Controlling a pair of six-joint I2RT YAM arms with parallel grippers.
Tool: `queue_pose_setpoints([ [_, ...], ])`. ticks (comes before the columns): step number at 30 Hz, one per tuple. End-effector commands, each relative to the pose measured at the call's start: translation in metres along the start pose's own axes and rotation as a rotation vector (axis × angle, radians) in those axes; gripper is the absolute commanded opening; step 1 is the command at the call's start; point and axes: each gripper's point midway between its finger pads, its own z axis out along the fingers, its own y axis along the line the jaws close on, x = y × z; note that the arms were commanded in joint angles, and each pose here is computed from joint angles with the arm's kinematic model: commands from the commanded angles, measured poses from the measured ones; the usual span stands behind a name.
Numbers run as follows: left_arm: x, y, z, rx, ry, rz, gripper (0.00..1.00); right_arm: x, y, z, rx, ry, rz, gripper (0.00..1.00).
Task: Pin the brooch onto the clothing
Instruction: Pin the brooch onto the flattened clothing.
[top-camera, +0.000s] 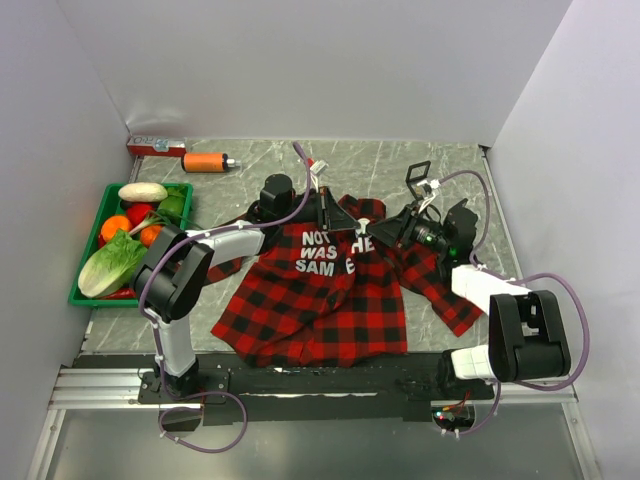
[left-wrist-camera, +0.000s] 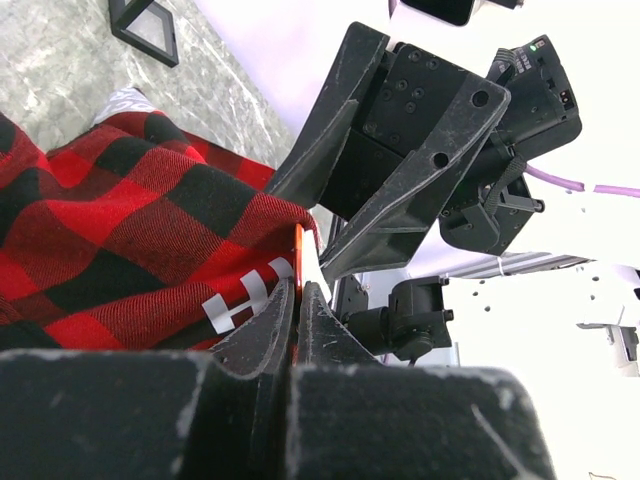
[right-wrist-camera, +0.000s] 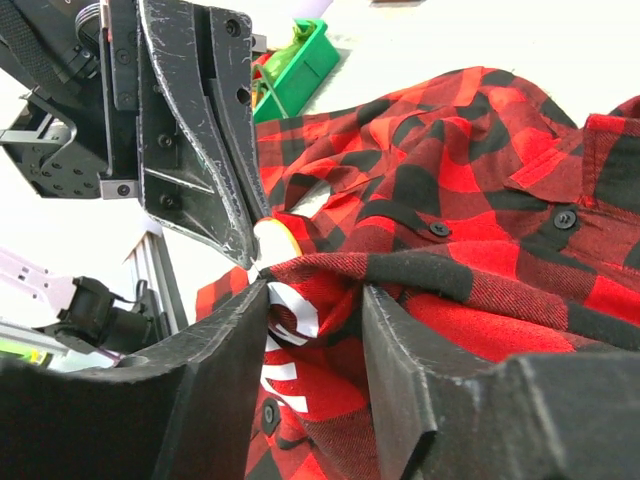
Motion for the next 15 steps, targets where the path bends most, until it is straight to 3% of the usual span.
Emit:
queue_pose_setpoints([
  [1,-0.010,-0.047,0.000,0.108,0.006,0.106,0.01,-0.020,0.007,0.010,-0.038,-0.043,-0.074,0.46],
  [15,-0.004,-0.055,0.008,0.119,0.030,0.126,0.01,-0.012,-0.009,0.017,0.037,-0.003,-0.043,0.36],
])
